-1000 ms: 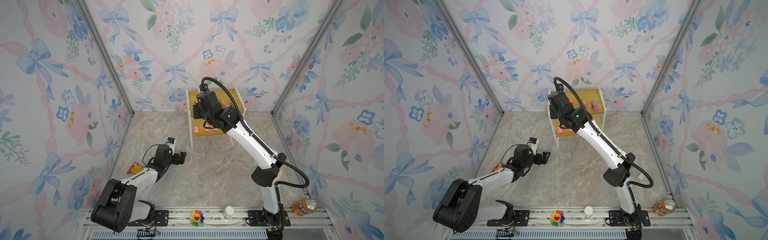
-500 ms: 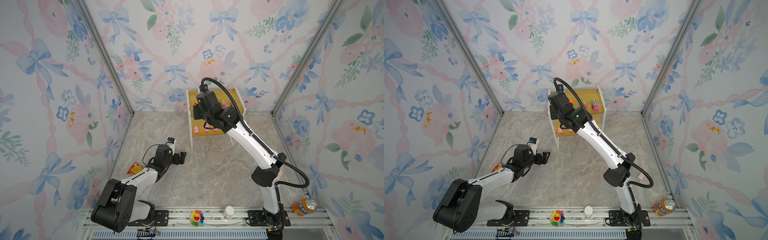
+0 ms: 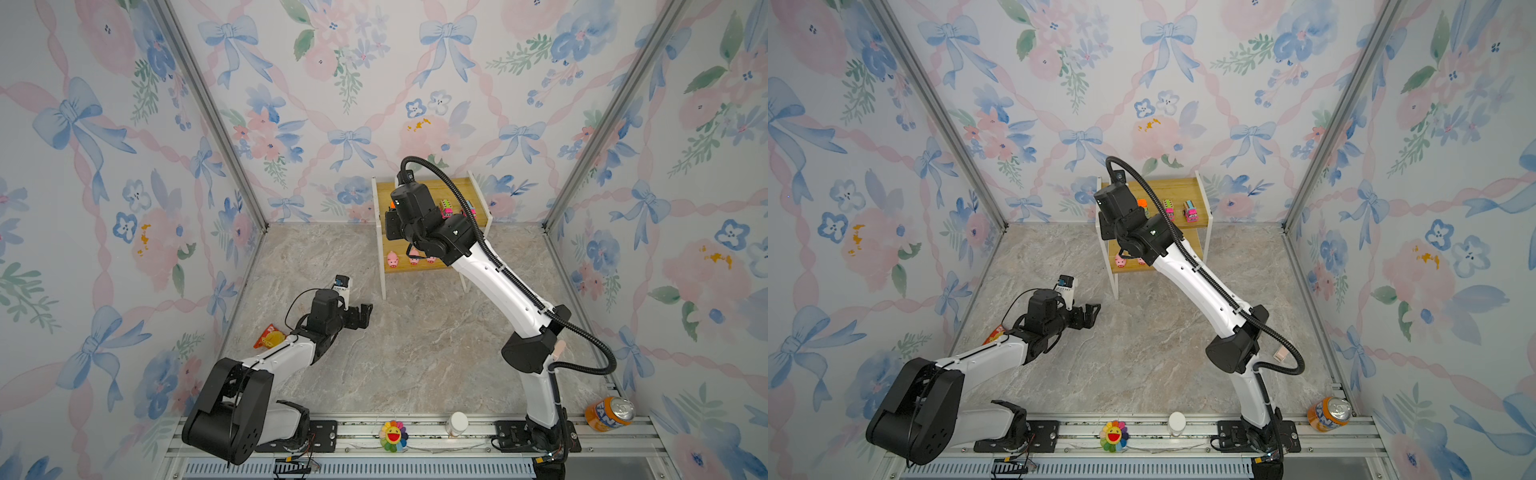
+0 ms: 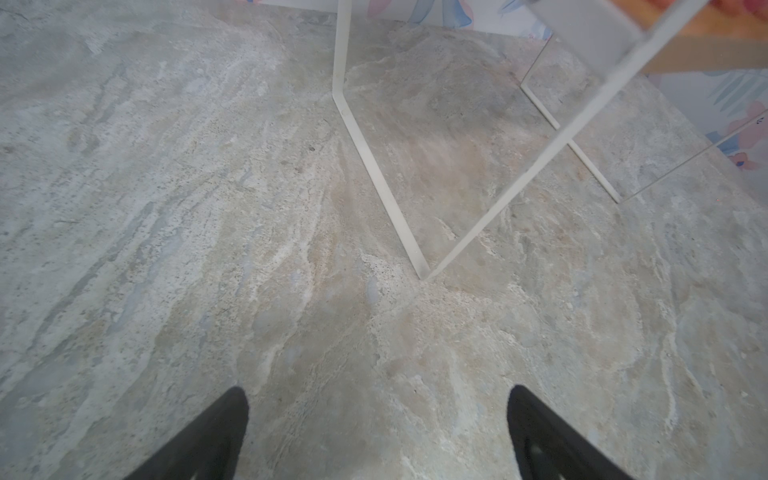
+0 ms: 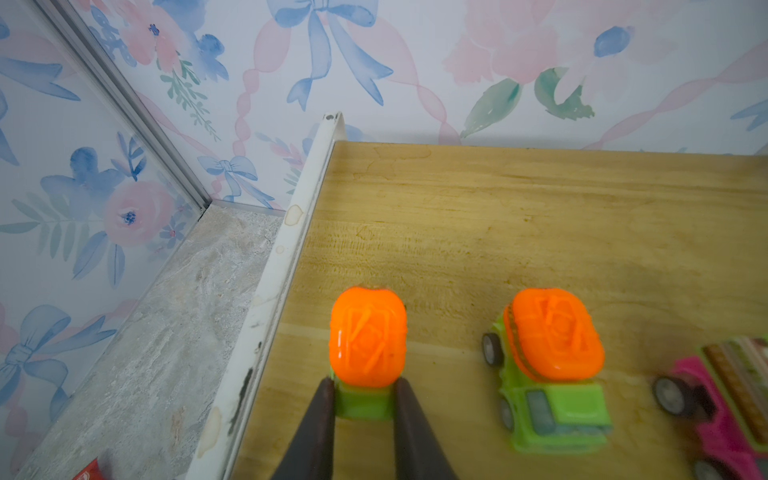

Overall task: Place and organize the plastic toys onto the shelf
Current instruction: 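Lower the truck beside the other orange-topped truck and open the right gripper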

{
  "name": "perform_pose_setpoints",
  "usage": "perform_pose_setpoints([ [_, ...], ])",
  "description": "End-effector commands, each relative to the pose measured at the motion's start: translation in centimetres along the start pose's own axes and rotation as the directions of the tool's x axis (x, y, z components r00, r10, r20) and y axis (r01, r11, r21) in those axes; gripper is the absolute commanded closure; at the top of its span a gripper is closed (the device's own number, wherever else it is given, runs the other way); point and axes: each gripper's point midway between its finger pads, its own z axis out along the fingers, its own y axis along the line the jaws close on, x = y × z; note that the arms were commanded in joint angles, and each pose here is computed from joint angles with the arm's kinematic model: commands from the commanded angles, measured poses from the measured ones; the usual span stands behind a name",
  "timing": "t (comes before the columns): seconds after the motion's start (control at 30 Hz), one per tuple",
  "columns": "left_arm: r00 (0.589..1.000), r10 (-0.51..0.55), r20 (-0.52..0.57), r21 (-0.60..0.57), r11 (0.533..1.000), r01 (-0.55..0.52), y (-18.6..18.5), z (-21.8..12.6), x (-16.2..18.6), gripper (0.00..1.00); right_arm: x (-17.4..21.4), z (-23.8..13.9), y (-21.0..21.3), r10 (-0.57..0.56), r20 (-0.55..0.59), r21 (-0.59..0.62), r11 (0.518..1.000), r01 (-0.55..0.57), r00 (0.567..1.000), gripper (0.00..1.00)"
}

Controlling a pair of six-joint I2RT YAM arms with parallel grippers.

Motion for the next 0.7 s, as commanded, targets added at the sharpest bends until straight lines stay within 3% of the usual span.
perform_pose_setpoints([
  [0.0,1.0,0.015,0.009,0.009,1.0,-0.015,-0.08,-0.02,-0.57,0.02,-0.2,0.06,-0.06,-0.01,0.004,0.004,1.0,0.01,1.0,0.75],
  [0.67,1.0,0.015,0.013,0.01,1.0,-0.015,-0.07,-0.11,-0.68,0.02,-0.53,-0.31,-0.2,-0.008,0.013,0.004,1.0,0.008,1.0,0.69],
])
